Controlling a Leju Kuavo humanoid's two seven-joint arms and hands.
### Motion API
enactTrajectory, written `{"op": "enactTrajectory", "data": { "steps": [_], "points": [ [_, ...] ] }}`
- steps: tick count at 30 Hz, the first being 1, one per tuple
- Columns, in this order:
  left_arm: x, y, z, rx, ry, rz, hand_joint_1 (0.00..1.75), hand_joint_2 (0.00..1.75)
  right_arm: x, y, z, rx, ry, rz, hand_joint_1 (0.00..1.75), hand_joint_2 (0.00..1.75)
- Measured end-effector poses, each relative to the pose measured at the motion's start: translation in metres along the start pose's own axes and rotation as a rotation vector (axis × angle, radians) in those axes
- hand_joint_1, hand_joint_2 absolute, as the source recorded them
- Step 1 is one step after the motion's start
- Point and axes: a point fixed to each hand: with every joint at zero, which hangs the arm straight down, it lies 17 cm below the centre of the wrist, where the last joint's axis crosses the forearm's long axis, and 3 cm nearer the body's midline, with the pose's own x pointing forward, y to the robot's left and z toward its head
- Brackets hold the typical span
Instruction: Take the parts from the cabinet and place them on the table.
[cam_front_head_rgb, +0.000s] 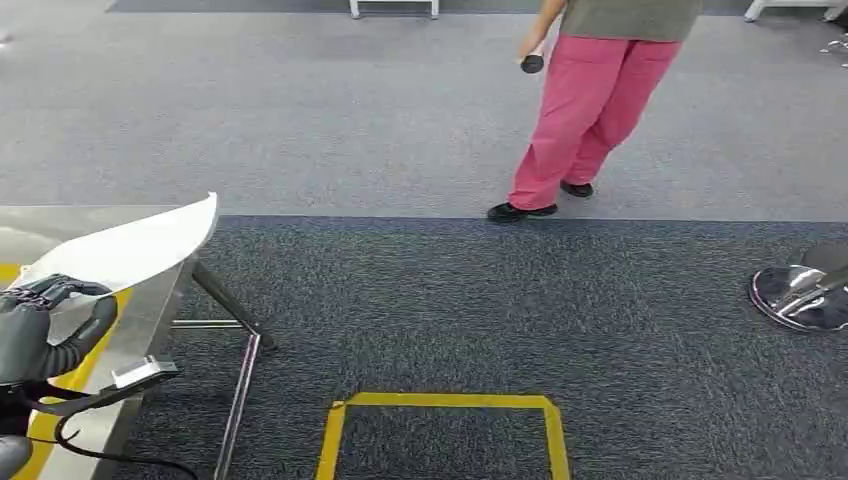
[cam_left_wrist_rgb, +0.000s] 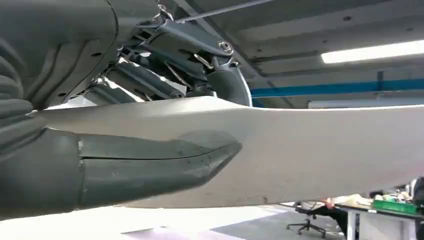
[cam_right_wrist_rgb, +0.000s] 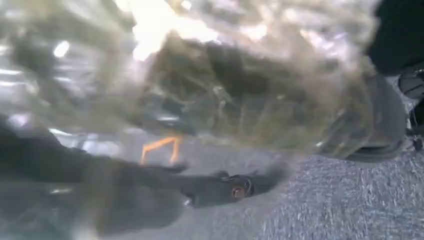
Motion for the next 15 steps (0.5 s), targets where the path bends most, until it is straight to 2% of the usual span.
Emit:
{"op": "enactTrajectory", "data": {
  "steps": [15],
  "points": [
    [-0.0005, -0.0058, 0.0006, -0.021, 0.026, 0.069, 1.75, 1.75, -0.0041, -0.0038, 0.0036, -0.004, -0.001, -0.004, 0.0, 0.0]
  ]
}}
